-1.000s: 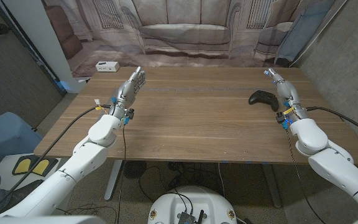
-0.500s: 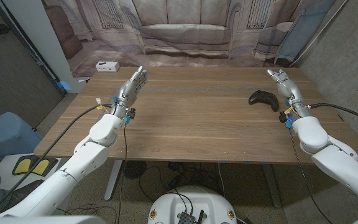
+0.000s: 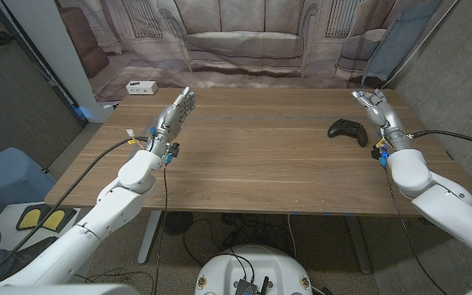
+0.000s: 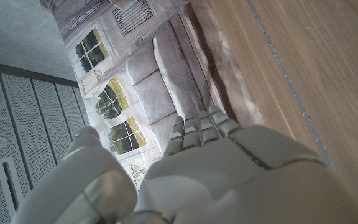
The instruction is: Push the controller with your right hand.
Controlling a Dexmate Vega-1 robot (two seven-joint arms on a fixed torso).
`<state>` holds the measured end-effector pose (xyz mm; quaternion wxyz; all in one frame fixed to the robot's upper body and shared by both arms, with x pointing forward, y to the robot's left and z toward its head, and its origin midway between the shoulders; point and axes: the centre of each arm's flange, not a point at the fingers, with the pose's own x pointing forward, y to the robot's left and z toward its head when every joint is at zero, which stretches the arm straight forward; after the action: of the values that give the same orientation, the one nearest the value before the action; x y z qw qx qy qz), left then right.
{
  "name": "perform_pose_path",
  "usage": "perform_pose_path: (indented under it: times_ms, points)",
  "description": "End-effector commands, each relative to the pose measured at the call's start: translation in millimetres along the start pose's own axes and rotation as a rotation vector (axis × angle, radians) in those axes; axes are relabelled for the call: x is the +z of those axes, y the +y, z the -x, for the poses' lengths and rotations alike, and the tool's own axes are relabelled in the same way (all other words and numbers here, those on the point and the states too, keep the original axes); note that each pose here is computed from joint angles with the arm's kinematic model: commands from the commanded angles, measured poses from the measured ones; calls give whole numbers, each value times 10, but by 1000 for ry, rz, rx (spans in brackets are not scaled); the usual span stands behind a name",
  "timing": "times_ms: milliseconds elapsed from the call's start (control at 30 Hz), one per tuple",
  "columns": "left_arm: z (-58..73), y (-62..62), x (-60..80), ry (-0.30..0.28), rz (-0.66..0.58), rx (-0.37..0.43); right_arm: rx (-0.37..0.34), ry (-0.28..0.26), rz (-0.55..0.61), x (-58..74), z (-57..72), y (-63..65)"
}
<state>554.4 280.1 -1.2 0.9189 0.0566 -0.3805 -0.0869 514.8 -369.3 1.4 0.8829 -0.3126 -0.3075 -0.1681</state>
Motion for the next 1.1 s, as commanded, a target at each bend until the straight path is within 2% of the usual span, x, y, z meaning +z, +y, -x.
perform_pose_path:
  times_ms: [33, 533, 833, 1100]
  points:
    - [41, -15, -2, -3, 3, -5, -9, 21, 132, 55, -54, -23]
    - [97, -23, -11, 0, 10, -11, 75, 65, 283, 101, -162, -12]
    - [128, -28, -22, 0, 14, -11, 83, 85, 315, 109, -202, -10]
    - [147, -46, -28, 2, 16, -14, 87, 78, 363, 132, -235, 14]
